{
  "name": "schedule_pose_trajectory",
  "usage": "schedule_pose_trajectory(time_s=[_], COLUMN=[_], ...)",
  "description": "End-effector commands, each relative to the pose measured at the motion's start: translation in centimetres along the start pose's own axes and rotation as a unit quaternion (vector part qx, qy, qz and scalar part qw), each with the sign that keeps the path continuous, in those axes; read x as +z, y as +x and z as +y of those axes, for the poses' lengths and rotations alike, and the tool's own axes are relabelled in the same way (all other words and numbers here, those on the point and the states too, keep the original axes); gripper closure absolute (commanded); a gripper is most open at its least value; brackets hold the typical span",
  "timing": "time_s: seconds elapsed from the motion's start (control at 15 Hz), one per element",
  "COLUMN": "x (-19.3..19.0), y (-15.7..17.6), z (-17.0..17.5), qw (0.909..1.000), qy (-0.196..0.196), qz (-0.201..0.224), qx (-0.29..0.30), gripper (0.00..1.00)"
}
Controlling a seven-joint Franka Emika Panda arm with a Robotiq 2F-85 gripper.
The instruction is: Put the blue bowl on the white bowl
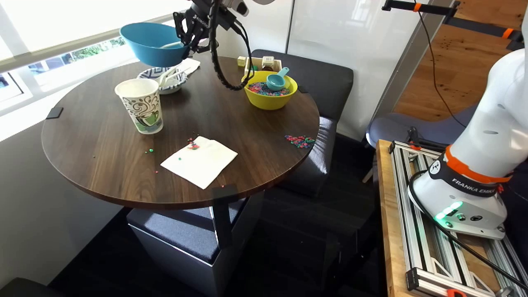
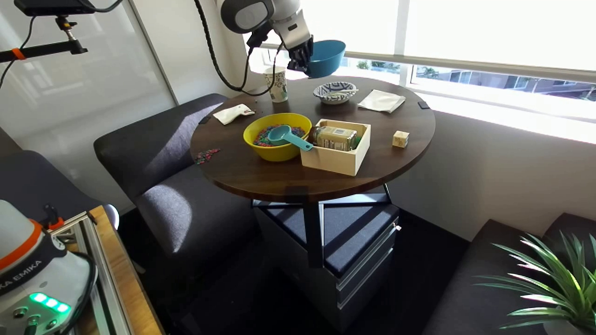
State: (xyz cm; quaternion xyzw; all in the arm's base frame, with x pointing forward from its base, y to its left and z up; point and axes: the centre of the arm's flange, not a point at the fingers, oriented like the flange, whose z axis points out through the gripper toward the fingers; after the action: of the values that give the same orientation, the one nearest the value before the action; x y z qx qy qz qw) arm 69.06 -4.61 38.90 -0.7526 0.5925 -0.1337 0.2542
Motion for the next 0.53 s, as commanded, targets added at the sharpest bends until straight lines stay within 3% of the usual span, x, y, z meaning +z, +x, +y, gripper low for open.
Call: schedule_pose_trajectory(time_s=[0.0, 0.07, 0.47], x=[0.4, 0.6, 3.8], y=[0.7, 1.1, 1.7], z=[-0.1, -0.1, -1.0], qw=[0.9999, 0.9999, 0.9991], qy=[-0.003, -0.004, -0.022], qz=[0.001, 0.002, 0.029], qx=[0.01, 0.012, 0.024], gripper=[0.99, 0.95, 0.99])
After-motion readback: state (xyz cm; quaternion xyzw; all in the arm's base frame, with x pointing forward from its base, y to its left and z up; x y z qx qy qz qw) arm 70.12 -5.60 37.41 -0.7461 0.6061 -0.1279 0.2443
